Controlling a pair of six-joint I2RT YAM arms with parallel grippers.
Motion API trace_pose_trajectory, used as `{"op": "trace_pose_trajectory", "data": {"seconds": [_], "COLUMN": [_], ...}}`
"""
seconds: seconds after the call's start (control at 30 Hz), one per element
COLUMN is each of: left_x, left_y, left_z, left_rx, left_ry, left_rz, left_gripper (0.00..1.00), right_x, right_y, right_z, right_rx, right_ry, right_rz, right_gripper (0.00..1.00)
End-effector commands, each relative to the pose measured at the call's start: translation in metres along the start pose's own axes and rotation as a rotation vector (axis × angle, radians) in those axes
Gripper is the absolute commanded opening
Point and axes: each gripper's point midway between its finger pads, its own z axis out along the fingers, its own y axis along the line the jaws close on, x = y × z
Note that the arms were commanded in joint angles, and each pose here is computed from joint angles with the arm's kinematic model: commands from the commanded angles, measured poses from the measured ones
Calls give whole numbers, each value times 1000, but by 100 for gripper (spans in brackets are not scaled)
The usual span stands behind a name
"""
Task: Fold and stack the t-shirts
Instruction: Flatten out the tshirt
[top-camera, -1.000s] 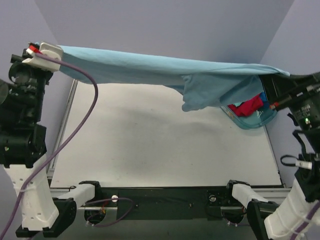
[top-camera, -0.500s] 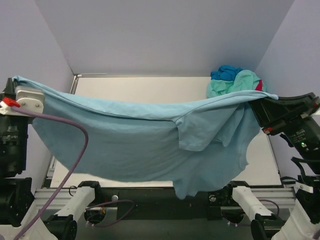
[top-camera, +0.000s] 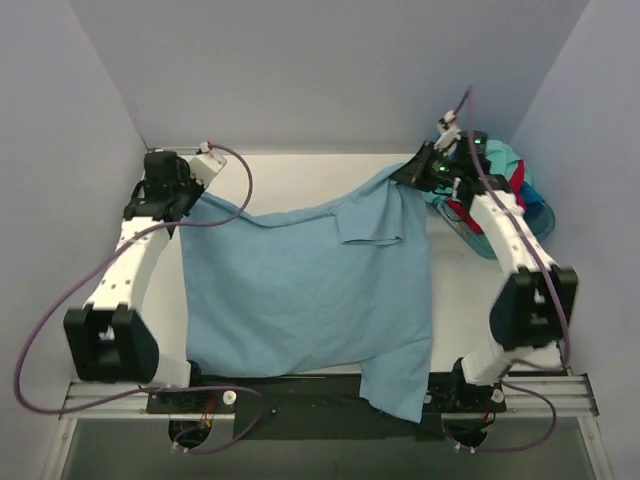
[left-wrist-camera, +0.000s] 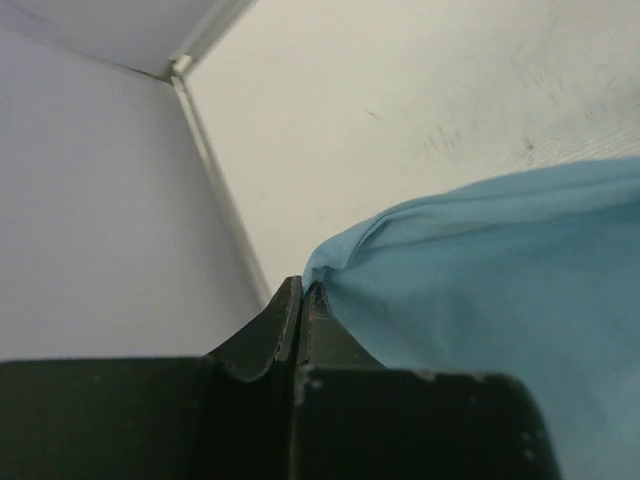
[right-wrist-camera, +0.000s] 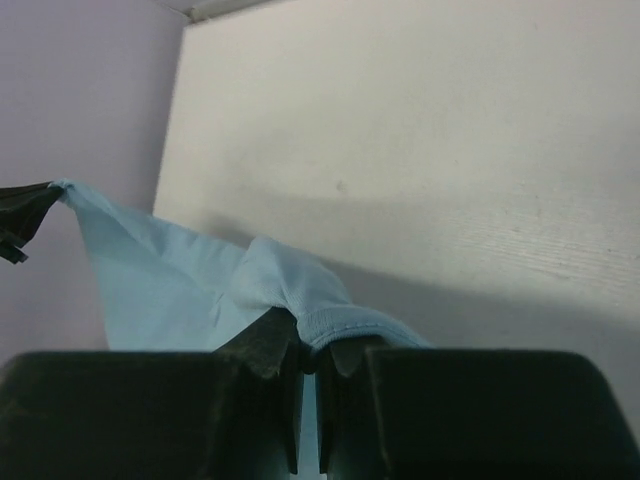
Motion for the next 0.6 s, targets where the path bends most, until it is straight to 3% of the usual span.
{"op": "trace_pose_trajectory", "data": {"seconds": [0.0,0.1,0.23,0.4,0.57], "left_x": [-4,14,30,40,46], "left_y": [-14,-18,2,5,25], "left_z": [95,175,241,285,303], "left_rx": [23,29,-16,-40,-120], "left_ry": [-81,-28,-10,-20,17], "left_rz": [39,58,19,-31,-49], "left_gripper": [0,0,0,0,0], "right_x": [12,11,-10,-16,-27], "right_y": [-60,-108,-143,-161,-177], "right_z": [99,170,215,244,251], "right_rx": [-24,10,69,92,160], "right_ry": [103,149,81,44,-26], "right_rz": [20,97,107,140,137], "right_gripper": [0,0,0,0,0]}}
